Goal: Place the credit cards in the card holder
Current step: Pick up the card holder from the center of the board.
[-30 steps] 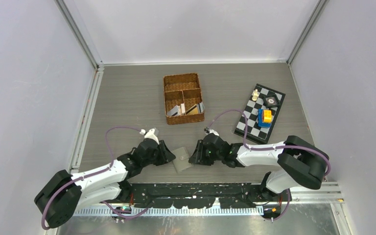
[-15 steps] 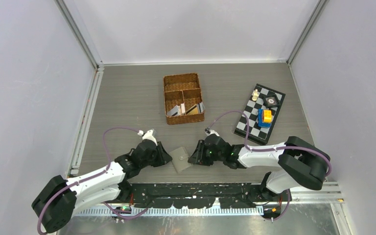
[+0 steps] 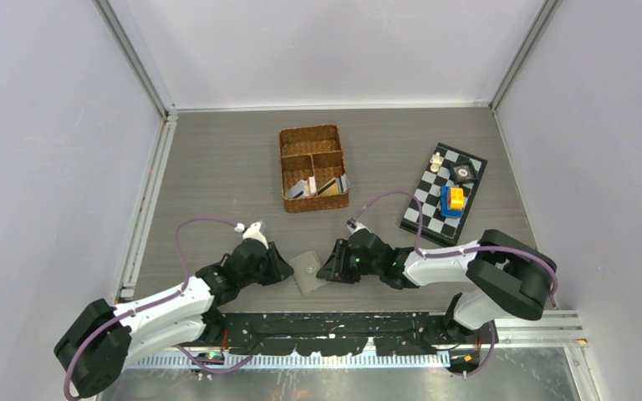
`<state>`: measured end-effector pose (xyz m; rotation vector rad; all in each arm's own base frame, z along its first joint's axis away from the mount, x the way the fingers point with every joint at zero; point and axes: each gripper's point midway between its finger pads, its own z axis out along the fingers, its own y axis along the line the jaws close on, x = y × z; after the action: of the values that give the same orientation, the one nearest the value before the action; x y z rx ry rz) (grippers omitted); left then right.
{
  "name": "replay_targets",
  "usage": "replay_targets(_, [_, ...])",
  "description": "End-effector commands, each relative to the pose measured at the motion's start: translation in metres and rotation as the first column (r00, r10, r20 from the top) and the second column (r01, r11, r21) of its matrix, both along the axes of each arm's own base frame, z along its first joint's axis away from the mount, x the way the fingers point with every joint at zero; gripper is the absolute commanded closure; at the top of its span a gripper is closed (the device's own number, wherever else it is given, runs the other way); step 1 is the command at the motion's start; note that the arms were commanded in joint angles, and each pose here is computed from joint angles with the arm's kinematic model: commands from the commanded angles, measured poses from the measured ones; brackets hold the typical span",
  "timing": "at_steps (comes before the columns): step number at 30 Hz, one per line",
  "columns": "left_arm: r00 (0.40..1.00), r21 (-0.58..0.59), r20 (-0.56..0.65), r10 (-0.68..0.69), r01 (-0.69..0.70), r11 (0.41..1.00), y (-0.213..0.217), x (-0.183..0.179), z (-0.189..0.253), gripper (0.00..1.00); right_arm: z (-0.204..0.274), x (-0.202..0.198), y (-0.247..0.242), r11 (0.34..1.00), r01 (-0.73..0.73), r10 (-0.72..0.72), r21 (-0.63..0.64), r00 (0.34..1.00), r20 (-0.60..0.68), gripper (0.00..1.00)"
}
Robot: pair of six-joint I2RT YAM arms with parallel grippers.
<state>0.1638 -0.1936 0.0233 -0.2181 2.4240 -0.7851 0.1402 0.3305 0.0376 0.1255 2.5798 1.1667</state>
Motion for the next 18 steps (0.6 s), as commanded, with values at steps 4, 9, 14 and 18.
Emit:
replay_targets(4, [1.000,0.009,-0.012,-0.001,0.002,1.000,0.003,-0.004,-0.009,0.77,0.000,-0.001,0.016,0.998,-0.015,0.016,0.068,1.000,-0.017,0.64])
replay_targets(9, [1.000,0.000,-0.015,-0.016,0.016,1.000,0.000,-0.005,-0.009,0.77,0.000,0.000,0.020,0.997,-0.018,0.020,0.073,1.000,-0.024,0.76])
replay_targets(14, [0.999,0.000,0.002,-0.040,0.040,0.999,-0.004,-0.003,0.002,0.69,0.014,0.001,0.020,0.990,-0.011,0.010,0.140,1.000,0.009,0.99])
replay_targets(18, [0.995,-0.017,0.071,-0.065,0.066,0.998,-0.008,0.003,0.035,0.54,0.037,0.005,0.014,0.981,-0.001,-0.016,0.193,0.996,0.084,1.00])
